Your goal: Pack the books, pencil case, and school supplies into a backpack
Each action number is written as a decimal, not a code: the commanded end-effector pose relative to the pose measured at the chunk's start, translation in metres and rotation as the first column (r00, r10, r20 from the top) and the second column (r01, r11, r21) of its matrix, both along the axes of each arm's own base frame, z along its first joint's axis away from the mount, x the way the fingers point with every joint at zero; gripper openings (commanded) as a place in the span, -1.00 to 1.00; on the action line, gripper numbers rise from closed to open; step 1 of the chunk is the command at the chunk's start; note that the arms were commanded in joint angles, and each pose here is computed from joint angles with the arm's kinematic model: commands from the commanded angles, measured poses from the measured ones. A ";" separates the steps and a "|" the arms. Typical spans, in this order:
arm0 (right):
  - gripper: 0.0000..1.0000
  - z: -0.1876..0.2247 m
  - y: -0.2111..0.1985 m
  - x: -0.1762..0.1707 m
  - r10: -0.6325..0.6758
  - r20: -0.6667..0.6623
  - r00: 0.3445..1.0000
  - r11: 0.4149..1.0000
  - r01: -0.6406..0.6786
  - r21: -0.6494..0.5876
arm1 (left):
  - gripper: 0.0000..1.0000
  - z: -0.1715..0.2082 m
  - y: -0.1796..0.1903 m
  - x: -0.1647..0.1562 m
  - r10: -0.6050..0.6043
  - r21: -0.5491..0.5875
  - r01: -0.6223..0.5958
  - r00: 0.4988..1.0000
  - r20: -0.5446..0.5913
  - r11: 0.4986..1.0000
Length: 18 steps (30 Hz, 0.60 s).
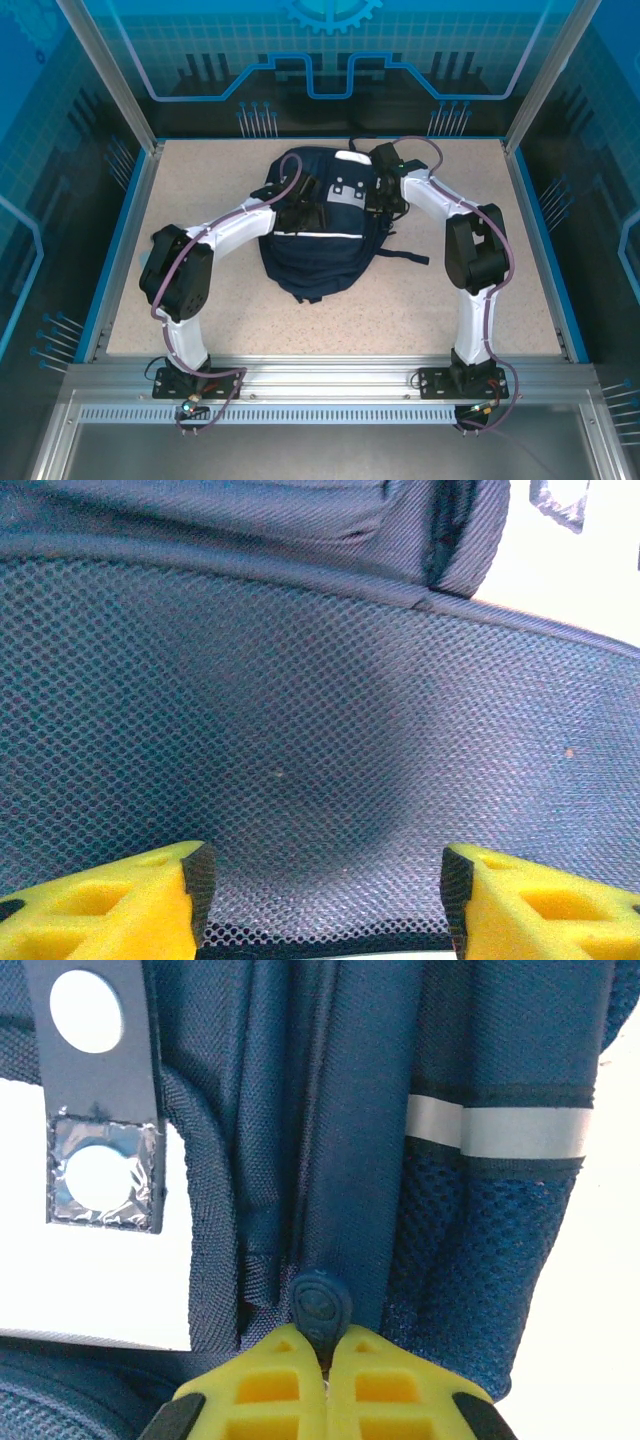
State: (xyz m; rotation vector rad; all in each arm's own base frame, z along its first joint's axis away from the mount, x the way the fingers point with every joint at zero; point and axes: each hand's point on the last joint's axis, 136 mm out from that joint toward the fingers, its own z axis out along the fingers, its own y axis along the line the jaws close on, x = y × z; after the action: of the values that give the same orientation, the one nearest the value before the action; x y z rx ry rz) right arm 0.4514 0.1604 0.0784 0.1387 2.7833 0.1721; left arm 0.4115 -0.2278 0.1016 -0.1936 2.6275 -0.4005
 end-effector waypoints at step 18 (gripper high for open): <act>-1.00 0.044 0.018 -0.055 0.218 0.197 0.956 0.946 -0.256 0.197 | -0.37 -0.024 -0.044 0.043 -0.023 -0.084 0.019 0.998 -0.052 0.996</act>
State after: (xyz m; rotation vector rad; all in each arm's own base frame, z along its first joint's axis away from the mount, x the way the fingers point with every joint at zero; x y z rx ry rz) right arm 0.4021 0.1699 0.1061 -0.0802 2.6520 0.4111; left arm 0.4551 -0.2748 0.0908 -0.1648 2.6268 -0.5665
